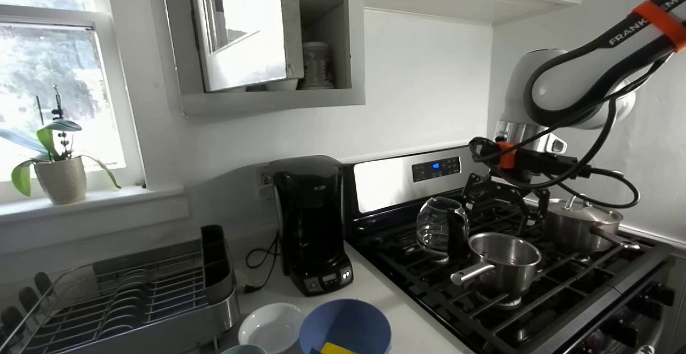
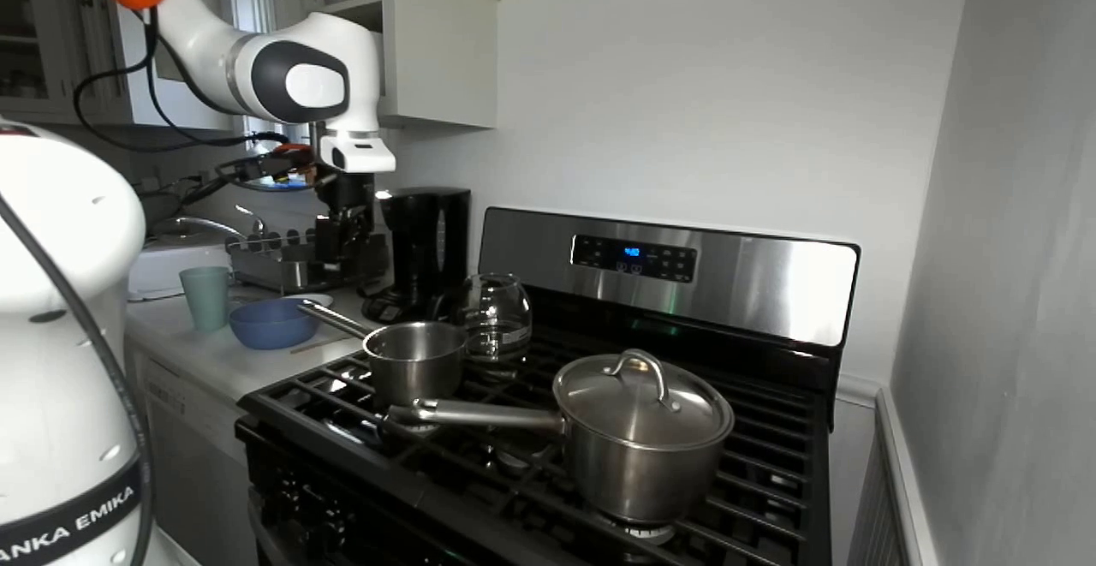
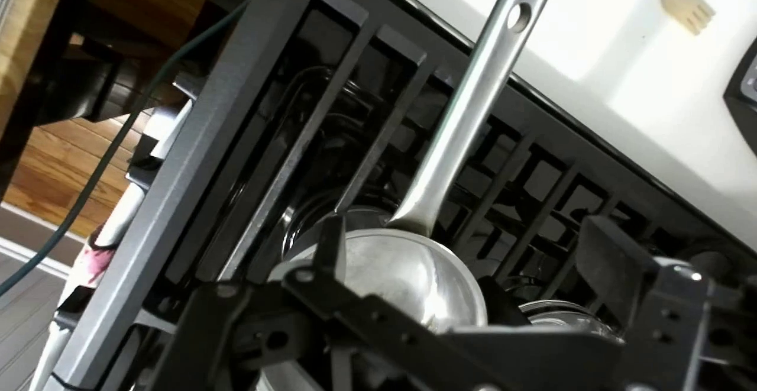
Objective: Move the pot on the left to the top right side of the stove
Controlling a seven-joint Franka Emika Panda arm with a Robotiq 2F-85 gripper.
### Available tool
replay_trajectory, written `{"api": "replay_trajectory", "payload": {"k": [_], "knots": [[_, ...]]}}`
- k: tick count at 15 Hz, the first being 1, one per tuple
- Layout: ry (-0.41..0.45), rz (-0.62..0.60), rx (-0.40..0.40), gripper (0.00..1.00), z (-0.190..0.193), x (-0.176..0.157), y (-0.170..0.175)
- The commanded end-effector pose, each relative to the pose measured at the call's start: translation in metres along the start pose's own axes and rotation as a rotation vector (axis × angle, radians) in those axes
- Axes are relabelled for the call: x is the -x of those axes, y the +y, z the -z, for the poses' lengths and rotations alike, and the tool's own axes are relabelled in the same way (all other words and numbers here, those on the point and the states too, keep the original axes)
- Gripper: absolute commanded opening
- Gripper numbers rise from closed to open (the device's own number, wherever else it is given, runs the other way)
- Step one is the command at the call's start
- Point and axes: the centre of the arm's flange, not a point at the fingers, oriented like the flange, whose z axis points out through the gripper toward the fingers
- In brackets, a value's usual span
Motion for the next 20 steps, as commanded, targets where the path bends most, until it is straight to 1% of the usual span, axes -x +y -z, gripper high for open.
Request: {"api": "replay_trajectory", "payload": {"k": [1, 5, 10, 11, 12, 13, 14, 15, 16, 20], "knots": [[-0.038, -0.089, -0.001, 1.00, -0.042, 0.002, 0.000], [-0.030, -0.119, -0.003, 1.00, -0.070, -0.004, -0.001], [-0.061, -0.164, 0.023, 1.00, -0.097, -0.011, 0.002], [-0.068, -0.175, 0.027, 0.95, -0.100, -0.012, 0.003], [-0.075, -0.186, 0.034, 0.79, -0.104, -0.013, 0.005], [-0.080, -0.194, 0.038, 0.70, -0.107, -0.014, 0.006], [-0.086, -0.202, 0.040, 0.69, -0.110, -0.015, 0.006], [-0.089, -0.211, 0.043, 0.63, -0.112, -0.017, 0.007], [-0.089, -0.219, 0.044, 0.54, -0.115, -0.019, 0.008], [-0.091, -0.237, 0.030, 0.26, -0.119, -0.025, 0.008]]}}
